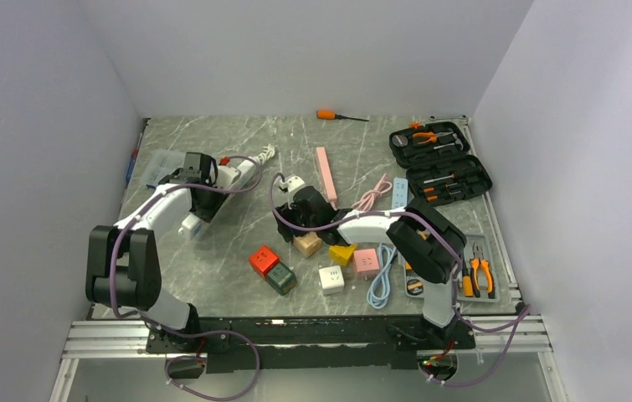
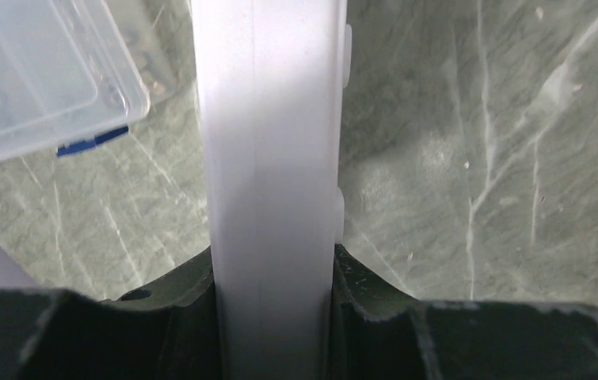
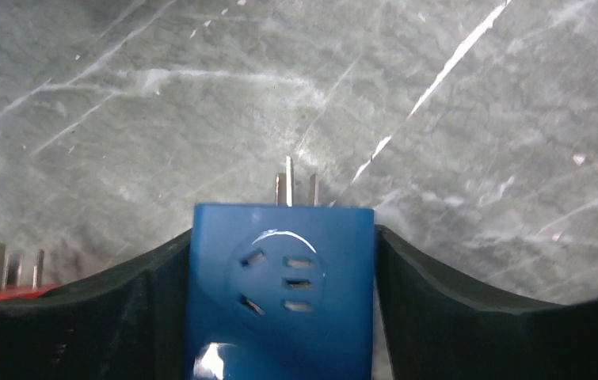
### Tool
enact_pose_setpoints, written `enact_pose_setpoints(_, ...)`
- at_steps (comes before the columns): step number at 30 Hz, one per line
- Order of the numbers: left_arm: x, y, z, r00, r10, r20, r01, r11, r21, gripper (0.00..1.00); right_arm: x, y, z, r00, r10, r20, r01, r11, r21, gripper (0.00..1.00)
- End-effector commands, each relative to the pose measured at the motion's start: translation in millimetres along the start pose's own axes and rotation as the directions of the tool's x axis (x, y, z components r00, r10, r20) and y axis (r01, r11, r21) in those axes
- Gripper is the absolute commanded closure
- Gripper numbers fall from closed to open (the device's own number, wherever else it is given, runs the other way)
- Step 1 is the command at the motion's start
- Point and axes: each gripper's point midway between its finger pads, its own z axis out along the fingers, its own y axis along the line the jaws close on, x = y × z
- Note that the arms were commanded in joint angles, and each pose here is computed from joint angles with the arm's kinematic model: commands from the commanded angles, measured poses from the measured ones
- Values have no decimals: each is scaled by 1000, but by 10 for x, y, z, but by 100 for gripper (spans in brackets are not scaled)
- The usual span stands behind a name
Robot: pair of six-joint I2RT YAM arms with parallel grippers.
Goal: Pull the plug off the socket
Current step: Place the plug at the center of the board.
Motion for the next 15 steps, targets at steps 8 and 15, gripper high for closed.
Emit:
enact_pose_setpoints(8,-606,-86,187,988,-11,153,-9,991,130,100,-324,46,-456,988,96,120,-97,995,4,2)
enact_pose_setpoints(15,-699,-296,310,982,40,184,-82,970,228,100,-814,-36,-942,964,115,238,-123,992,19,0)
